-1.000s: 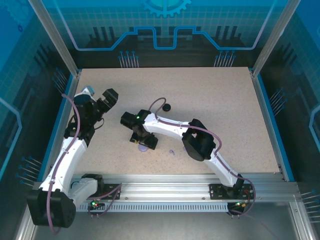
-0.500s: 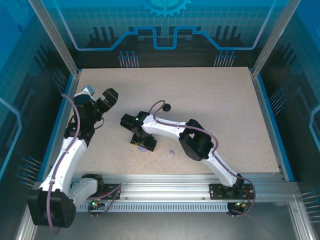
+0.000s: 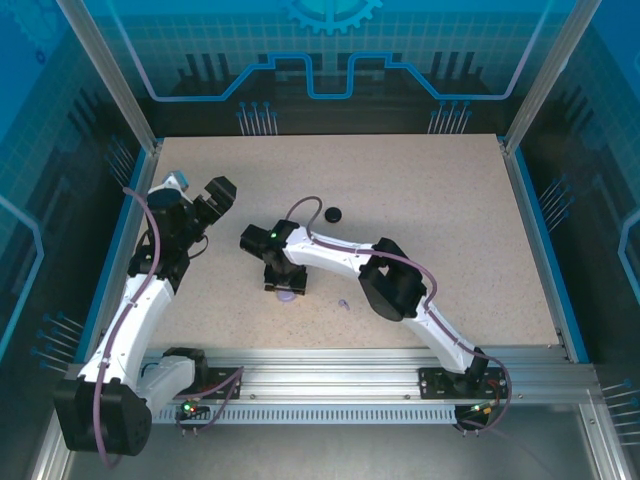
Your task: Insert the wireless bluetooth earbuds into the charging case
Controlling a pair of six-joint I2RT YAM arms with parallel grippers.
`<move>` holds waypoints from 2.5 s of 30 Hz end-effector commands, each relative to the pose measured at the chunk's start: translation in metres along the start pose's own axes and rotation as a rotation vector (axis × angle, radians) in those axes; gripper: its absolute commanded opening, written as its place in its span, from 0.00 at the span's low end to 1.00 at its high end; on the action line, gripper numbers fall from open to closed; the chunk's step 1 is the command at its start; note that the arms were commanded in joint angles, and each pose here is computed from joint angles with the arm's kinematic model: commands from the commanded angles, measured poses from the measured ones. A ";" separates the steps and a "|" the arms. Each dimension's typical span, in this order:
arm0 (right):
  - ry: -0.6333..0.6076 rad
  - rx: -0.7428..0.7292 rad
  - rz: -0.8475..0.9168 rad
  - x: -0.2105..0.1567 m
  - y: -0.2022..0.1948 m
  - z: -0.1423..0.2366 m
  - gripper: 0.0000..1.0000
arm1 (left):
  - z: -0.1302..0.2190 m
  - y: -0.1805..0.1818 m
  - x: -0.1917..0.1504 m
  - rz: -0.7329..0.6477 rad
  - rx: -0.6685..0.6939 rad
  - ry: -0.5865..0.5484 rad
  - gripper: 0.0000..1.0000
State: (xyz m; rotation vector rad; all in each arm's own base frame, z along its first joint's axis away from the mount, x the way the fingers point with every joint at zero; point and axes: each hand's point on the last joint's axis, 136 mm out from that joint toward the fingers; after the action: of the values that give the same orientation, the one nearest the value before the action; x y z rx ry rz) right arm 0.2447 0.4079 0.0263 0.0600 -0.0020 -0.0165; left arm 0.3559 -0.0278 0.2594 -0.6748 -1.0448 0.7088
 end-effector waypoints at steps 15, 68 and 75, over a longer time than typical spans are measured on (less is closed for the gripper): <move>0.020 -0.168 0.281 0.017 -0.029 -0.007 0.64 | 0.006 -0.009 0.005 0.012 -0.043 -0.011 0.99; -0.005 -0.138 0.073 0.009 -0.021 -0.007 0.46 | 0.005 -0.008 -0.002 0.024 -0.045 0.028 0.99; -0.080 0.000 0.058 0.033 -0.011 0.032 0.44 | 0.004 -0.015 -0.019 0.013 -0.129 0.092 0.99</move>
State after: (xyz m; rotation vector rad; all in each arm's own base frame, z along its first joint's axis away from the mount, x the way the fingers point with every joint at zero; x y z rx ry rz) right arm 0.2639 0.3940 0.0238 -0.0107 -0.0257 0.0490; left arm 0.3527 -0.0427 0.2592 -0.7508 -1.0125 0.6557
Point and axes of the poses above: each hand's point on the last joint's axis, 136 mm out from that joint toward the fingers, its own z axis back along the fingers, its own y axis along the line the jaws close on, x = y × z, and after that the axes turned 6 degrees about z, right-handed
